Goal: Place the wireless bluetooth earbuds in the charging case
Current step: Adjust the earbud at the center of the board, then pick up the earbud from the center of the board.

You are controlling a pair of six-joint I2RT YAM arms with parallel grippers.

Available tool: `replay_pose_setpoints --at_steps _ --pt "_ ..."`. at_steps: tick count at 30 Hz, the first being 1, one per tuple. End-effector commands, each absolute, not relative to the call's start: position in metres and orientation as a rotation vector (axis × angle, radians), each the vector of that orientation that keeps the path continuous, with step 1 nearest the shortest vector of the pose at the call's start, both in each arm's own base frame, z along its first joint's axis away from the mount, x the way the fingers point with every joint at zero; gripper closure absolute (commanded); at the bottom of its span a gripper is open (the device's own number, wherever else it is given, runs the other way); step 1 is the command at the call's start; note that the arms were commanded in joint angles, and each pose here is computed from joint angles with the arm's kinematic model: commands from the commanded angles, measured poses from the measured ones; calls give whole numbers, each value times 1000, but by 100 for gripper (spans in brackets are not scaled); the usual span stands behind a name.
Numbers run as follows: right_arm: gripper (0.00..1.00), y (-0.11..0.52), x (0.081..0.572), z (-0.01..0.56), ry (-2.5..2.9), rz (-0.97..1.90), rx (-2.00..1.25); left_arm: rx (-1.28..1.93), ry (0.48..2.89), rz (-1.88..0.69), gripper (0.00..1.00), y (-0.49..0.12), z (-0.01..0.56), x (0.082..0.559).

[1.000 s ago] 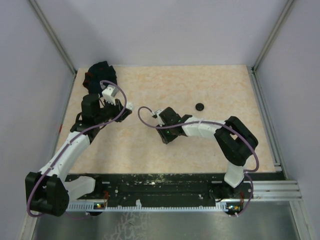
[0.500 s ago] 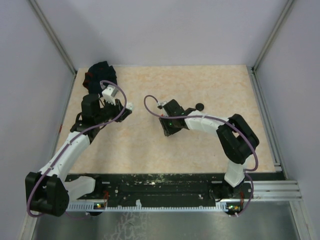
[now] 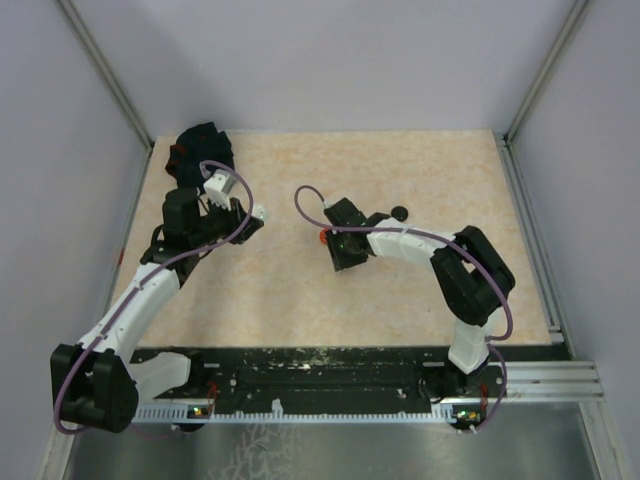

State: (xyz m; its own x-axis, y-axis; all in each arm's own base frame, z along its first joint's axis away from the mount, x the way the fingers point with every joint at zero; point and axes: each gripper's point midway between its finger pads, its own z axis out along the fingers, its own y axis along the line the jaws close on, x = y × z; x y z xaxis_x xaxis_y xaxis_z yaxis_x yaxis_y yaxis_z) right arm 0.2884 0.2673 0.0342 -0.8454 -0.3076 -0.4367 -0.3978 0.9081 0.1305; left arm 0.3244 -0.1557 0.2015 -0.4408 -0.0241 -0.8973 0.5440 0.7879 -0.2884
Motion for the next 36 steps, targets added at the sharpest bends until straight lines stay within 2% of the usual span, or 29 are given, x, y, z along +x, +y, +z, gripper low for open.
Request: replay_pose_setpoints --at_steps 1,12,24,36 --pt "62 268 303 44 2616 268 -415 406 1866 -680 100 -156 225 329" --pt "62 274 314 35 2604 257 -414 407 1868 -678 100 -156 224 329" --pt "65 302 309 45 2566 377 -585 410 1869 -681 100 -157 224 329" --pt "65 301 305 53 2524 210 -677 414 1867 -691 100 -158 225 328"
